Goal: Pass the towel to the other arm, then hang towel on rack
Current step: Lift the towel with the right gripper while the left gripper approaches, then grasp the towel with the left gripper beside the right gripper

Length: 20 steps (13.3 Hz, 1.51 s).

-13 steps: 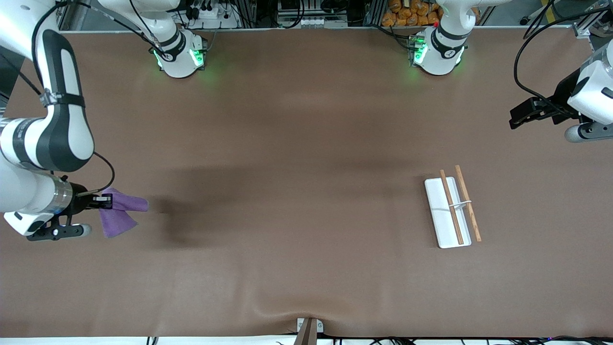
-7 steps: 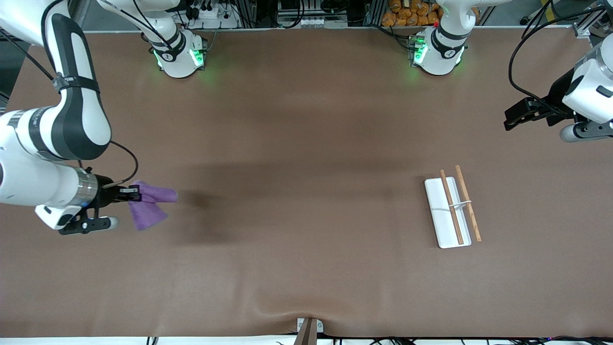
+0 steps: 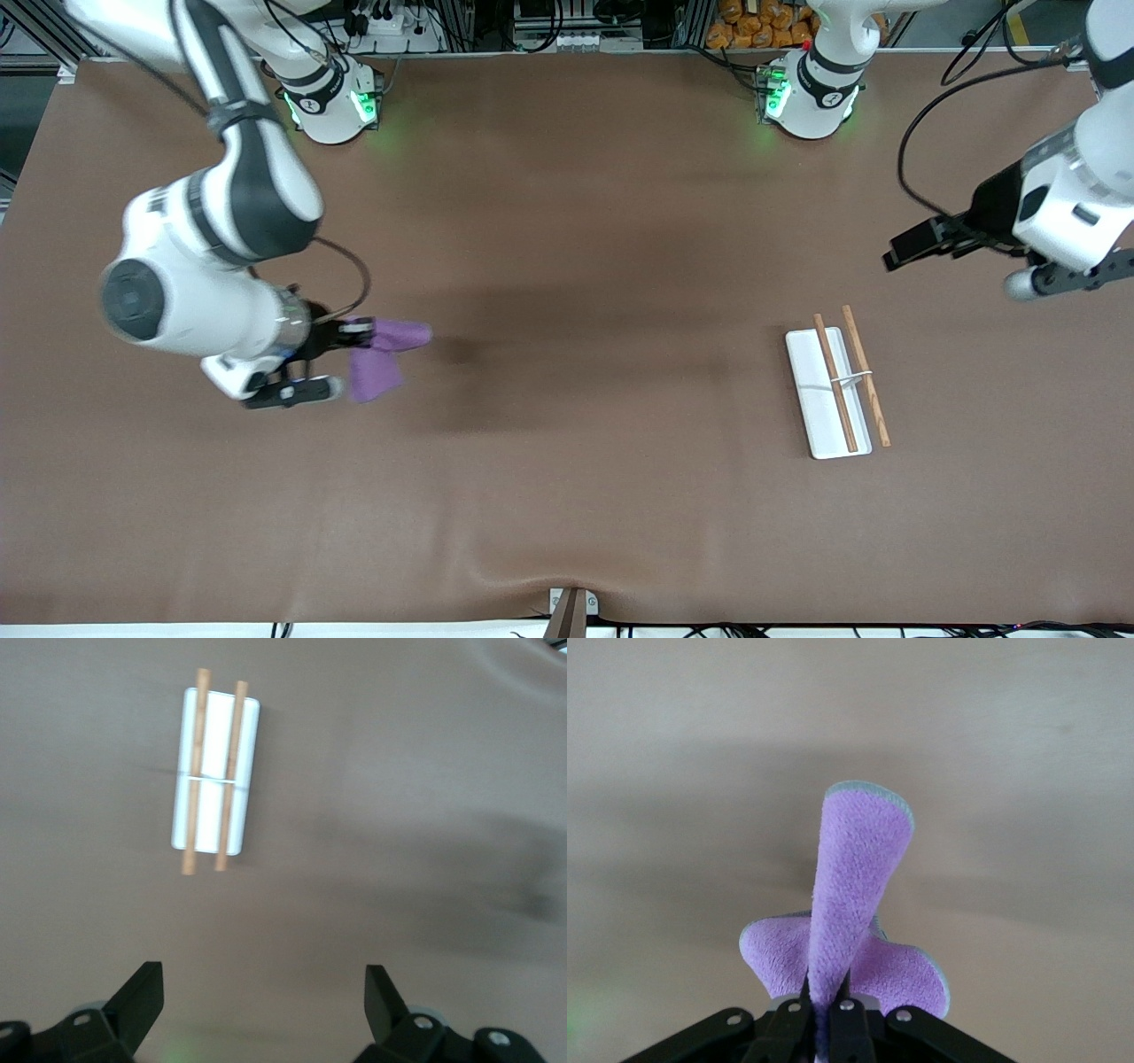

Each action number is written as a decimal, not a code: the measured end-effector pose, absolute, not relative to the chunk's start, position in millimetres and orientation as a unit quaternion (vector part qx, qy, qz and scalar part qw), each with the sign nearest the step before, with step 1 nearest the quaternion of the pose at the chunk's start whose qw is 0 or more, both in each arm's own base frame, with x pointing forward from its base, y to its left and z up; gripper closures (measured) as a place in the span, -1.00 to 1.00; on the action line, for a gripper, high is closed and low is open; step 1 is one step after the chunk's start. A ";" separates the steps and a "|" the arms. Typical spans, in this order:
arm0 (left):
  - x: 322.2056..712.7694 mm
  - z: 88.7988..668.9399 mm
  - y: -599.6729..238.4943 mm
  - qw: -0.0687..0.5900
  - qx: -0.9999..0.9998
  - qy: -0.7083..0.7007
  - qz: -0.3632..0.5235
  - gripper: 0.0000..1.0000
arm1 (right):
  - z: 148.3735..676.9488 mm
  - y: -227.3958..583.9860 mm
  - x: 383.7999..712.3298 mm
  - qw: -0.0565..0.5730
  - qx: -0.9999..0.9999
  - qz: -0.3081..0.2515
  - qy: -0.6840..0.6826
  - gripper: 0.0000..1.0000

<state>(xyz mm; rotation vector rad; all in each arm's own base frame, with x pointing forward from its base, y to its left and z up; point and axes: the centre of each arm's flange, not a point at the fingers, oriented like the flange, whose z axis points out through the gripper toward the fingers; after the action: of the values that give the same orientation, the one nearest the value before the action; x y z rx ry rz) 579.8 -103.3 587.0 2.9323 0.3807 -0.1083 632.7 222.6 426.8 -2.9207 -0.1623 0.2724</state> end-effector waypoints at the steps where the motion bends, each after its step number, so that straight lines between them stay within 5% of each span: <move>1: 585.3 578.6 -117.7 0.098 0.985 0.141 -0.035 -1.00 | 430.8 243.9 625.5 0.100 -0.990 0.092 -0.049 0.90; 10: 616.4 480.0 -237.9 0.189 0.927 0.304 -0.116 -1.00 | 461.4 377.1 576.3 0.110 -0.992 0.047 0.027 0.90; 20: 598.4 434.8 -319.9 0.142 0.826 0.518 -0.175 -1.00 | 460.5 483.1 536.9 0.181 -0.979 -0.036 0.080 0.90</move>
<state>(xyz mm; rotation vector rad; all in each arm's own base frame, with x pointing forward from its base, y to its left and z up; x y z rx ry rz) 598.4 -319.9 434.8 2.3825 1.4937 -0.5042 536.9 483.1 460.5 -2.7658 0.2267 -0.1004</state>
